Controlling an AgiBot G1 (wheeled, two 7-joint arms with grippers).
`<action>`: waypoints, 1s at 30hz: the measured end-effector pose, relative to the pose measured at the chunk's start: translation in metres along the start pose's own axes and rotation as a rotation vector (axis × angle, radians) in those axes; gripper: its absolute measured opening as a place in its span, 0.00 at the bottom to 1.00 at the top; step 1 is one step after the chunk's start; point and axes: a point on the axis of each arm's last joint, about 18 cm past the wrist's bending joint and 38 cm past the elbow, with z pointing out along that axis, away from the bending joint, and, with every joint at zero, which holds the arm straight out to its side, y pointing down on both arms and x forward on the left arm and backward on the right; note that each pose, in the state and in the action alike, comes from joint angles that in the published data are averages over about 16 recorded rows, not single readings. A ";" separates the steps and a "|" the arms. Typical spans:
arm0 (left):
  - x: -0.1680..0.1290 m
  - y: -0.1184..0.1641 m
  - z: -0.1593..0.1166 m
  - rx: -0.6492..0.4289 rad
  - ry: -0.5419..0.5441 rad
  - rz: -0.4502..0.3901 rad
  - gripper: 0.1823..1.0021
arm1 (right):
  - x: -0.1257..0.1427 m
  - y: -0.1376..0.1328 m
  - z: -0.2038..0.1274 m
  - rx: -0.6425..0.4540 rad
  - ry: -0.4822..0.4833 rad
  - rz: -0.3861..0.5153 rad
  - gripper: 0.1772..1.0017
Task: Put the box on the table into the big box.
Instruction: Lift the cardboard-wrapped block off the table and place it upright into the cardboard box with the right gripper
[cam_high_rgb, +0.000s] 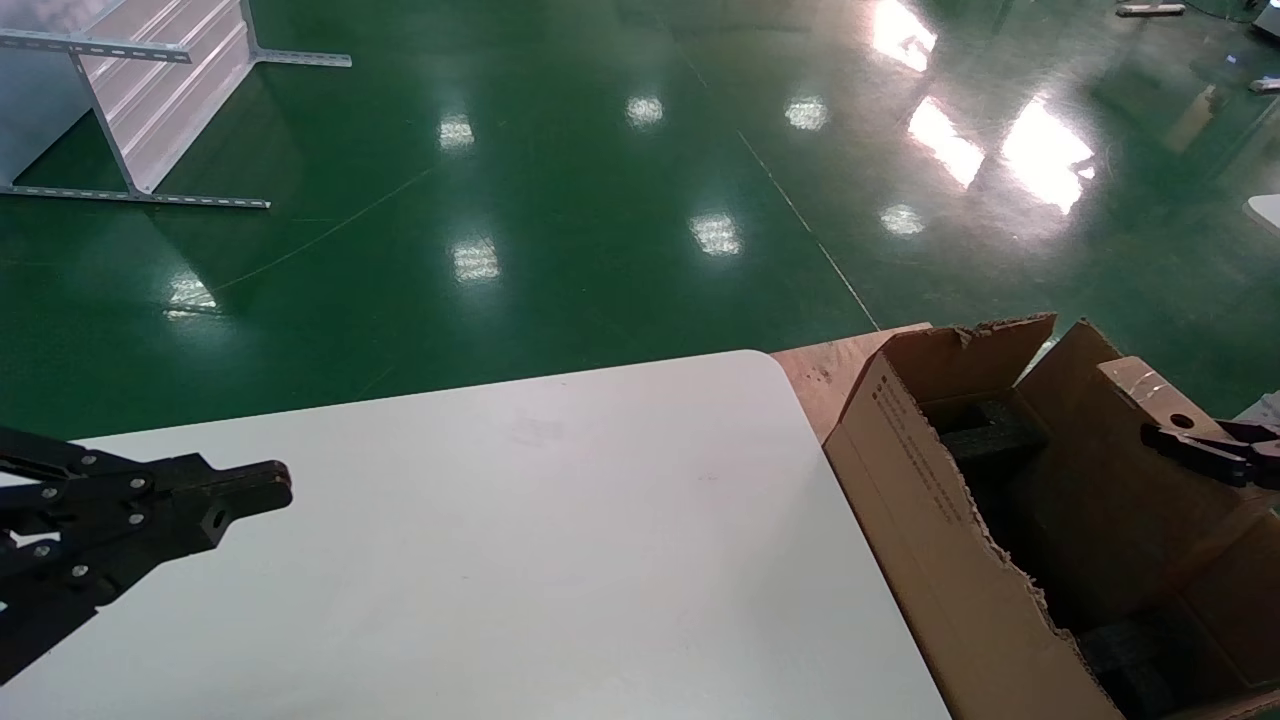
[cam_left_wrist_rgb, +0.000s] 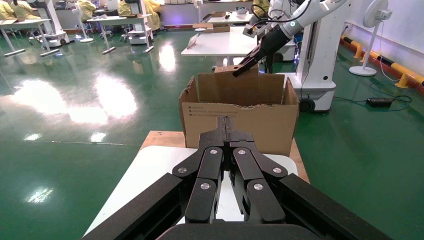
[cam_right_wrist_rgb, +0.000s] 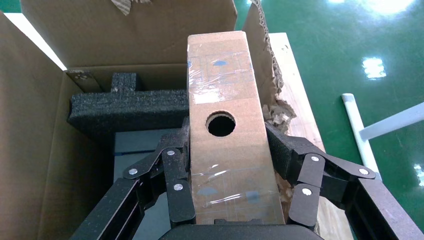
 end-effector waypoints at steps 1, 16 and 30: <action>0.000 0.000 0.000 0.000 0.000 0.000 0.01 | 0.000 0.001 0.000 -0.003 0.000 -0.001 0.38; 0.000 0.000 0.000 0.000 0.000 0.000 0.01 | 0.002 0.019 0.006 -0.051 0.004 0.000 0.38; 0.000 0.000 0.000 0.000 0.000 0.000 0.01 | 0.007 0.032 0.010 -0.087 0.017 0.017 0.38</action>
